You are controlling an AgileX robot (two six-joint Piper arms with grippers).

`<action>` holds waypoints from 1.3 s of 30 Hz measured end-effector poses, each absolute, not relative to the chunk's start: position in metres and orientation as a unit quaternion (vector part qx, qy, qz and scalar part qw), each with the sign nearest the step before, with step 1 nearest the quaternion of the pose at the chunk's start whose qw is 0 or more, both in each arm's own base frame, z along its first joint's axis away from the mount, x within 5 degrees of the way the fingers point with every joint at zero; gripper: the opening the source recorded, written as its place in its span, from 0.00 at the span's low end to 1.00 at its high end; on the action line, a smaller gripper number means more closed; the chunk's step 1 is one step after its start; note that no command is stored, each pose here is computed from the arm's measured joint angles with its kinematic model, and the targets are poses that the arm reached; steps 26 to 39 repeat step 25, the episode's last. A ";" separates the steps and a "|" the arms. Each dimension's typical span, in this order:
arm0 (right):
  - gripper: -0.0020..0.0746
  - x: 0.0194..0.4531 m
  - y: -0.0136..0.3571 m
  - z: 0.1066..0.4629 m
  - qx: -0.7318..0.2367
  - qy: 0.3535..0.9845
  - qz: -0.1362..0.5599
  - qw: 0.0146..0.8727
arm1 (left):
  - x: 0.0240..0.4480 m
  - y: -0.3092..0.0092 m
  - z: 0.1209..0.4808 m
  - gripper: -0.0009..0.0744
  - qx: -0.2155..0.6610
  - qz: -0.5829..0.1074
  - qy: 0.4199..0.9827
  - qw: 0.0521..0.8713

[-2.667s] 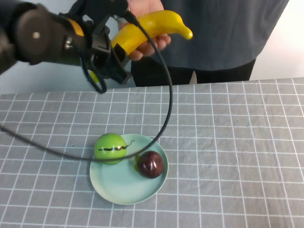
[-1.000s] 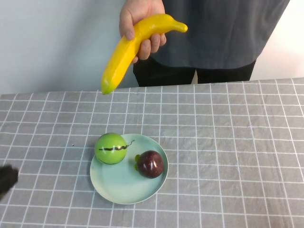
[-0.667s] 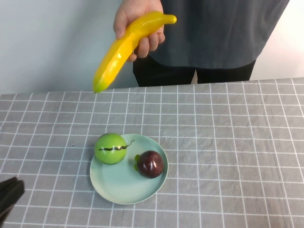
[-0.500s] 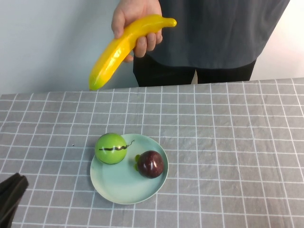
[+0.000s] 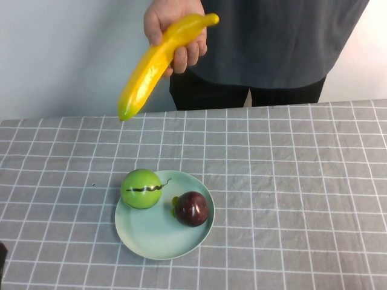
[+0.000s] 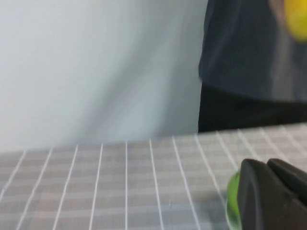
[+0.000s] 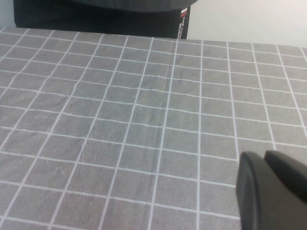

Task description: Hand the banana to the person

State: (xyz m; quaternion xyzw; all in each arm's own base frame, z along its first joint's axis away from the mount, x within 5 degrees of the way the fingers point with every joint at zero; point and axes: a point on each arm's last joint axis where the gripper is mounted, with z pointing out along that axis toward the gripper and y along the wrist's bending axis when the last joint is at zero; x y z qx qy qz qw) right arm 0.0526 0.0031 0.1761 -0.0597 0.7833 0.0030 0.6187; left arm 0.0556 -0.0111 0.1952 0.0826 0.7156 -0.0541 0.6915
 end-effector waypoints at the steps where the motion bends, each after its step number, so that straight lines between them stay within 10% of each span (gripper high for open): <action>1: 0.01 0.053 0.003 0.176 -0.060 0.783 0.003 0.619 | 0.056 -0.011 0.193 0.01 0.081 -0.051 0.724 0.683; 39: 0.01 0.053 0.003 0.176 -0.060 0.783 0.003 0.619 | 0.052 -0.010 0.173 0.01 0.083 -0.040 0.796 0.598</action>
